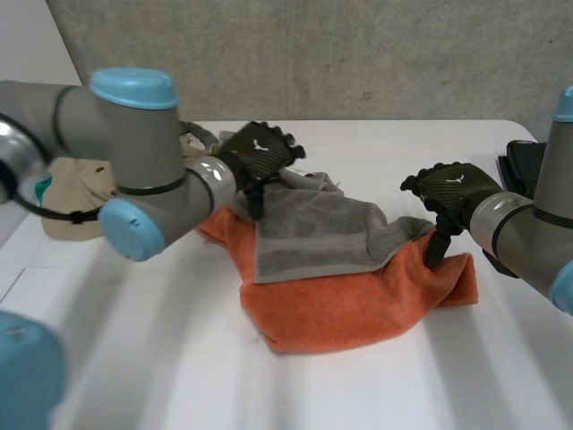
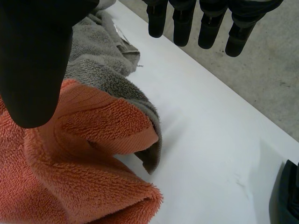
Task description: Fold the laundry.
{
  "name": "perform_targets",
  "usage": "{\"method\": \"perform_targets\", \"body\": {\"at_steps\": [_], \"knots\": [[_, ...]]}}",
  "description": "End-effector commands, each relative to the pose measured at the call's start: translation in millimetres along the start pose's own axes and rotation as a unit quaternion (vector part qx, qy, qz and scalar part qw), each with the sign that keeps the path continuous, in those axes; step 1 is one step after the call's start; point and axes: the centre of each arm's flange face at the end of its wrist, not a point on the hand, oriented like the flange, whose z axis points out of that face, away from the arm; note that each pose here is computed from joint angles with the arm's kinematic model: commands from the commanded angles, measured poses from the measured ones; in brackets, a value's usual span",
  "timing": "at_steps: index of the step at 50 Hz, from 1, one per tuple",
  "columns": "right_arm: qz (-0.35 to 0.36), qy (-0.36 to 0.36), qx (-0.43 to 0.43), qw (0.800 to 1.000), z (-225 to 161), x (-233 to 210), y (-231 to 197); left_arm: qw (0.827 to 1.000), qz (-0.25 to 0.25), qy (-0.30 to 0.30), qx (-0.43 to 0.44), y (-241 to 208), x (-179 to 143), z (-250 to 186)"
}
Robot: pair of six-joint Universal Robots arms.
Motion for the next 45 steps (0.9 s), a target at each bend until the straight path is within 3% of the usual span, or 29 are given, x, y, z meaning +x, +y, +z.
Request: {"method": "perform_targets", "body": {"at_steps": [1,13,15,16,18,19,22,23,26,27,31,32,38,45], "knots": [[-0.002,-0.002,-0.006,1.0,3,1,5,0.999,0.0,0.039,-0.009,28,17,32],[-0.014,0.0,-0.028,1.0,20,5,20,0.999,0.041,0.028,0.017,44,29,52],[-0.018,0.0,-0.029,0.999,21,6,22,0.998,0.058,-0.013,0.031,27,15,48],[-0.021,0.0,-0.029,0.999,21,6,22,0.995,0.061,-0.065,0.041,12,-8,43],[-0.022,0.001,-0.029,0.999,21,6,21,0.99,0.057,-0.116,0.062,-5,-33,36],[-0.023,0.001,-0.028,0.999,20,6,21,0.979,0.047,-0.172,0.1,-23,-60,30],[-0.022,0.0,-0.027,0.999,20,6,20,0.955,0.028,-0.243,0.167,-47,-104,17],[-0.022,-0.002,-0.028,0.999,20,5,21,0.937,0.02,-0.288,0.196,-56,-136,5],[-0.022,-0.002,-0.029,0.999,19,4,21,0.909,0.01,-0.36,0.21,-56,-190,-19],[-0.022,-0.003,-0.027,0.999,19,4,20,0.888,0.006,-0.411,0.207,-49,-226,-37],[-0.022,-0.005,-0.027,0.999,19,2,20,0.841,-0.002,-0.501,0.203,-35,-286,-74],[-0.022,-0.006,-0.027,0.999,18,1,20,0.837,0.0,-0.508,0.201,-32,-293,-78],[-0.028,-0.012,-0.028,0.999,18,-5,21,0.836,0.013,-0.517,0.185,-16,-318,-96],[-0.032,-0.018,-0.031,0.999,17,-10,22,0.864,0.002,-0.481,0.15,16,-311,-80]]}}
